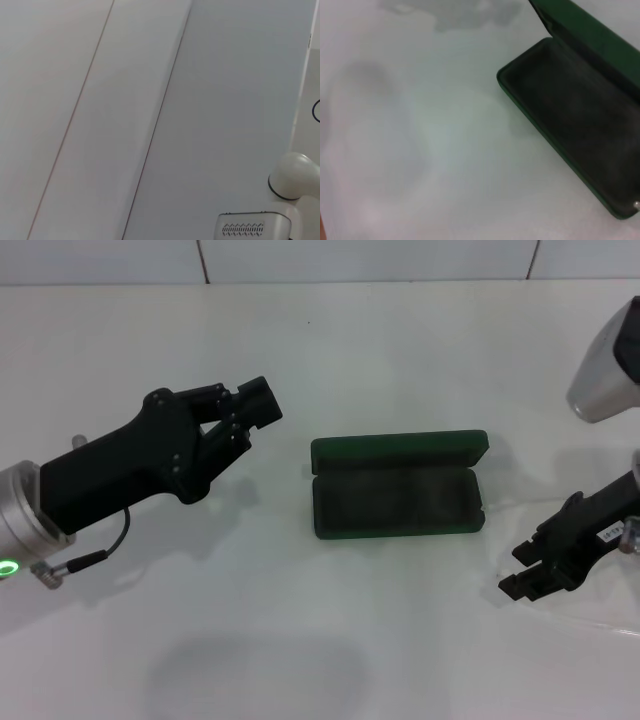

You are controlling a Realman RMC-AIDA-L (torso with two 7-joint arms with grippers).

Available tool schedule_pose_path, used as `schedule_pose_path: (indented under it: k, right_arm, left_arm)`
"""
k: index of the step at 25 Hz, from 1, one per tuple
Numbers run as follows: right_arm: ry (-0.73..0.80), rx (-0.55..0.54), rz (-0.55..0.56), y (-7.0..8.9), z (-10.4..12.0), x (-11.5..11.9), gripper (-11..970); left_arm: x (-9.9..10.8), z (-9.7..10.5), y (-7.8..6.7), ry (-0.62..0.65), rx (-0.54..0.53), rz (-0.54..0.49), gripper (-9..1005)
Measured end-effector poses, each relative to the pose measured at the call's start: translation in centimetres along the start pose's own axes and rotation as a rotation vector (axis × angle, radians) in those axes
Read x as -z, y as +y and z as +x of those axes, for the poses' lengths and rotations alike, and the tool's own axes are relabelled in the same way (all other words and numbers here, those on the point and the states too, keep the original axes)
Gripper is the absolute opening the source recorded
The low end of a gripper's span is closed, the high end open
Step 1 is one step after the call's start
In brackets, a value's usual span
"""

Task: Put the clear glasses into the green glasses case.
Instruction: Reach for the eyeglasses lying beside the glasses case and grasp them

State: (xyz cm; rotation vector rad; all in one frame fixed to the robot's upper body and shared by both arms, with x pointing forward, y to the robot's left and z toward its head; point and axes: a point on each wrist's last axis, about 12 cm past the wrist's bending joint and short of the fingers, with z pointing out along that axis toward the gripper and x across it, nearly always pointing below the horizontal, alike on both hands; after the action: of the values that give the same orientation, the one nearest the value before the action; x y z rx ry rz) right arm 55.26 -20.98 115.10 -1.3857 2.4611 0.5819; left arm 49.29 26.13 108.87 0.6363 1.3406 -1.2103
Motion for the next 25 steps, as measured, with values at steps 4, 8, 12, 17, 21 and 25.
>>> schedule_pose_path:
  k: [4, 8, 12, 17, 21, 25]
  right_arm:
    - [0.019, -0.004, -0.005, -0.2, -0.2, -0.6, 475]
    - [0.034, -0.014, -0.019, -0.4, -0.2, -1.2, 440]
    - [0.045, -0.009, -0.029, -0.3, -0.4, -1.8, 418]
    - [0.051, -0.009, -0.032, -0.4, -0.5, -2.1, 411]
    - [0.052, -0.013, -0.032, -0.4, -0.5, -2.2, 380]
    - [0.048, -0.018, -0.026, -0.5, -0.5, -2.3, 349]
  left_arm:
    - [-0.1, -0.1, 0.1, 0.001, -0.003, 0.002, 140]
    - [-0.2, -0.1, 0.1, 0.004, -0.005, 0.004, 139]
    - [-0.2, -0.1, 0.1, 0.007, -0.014, 0.006, 139]
    - [-0.2, 0.0, 0.1, 0.009, -0.016, 0.005, 139]
    - [-0.2, 0.3, 0.0, 0.006, -0.013, 0.0, 139]
    - [-0.1, 0.4, 0.0, 0.004, -0.013, -0.003, 139]
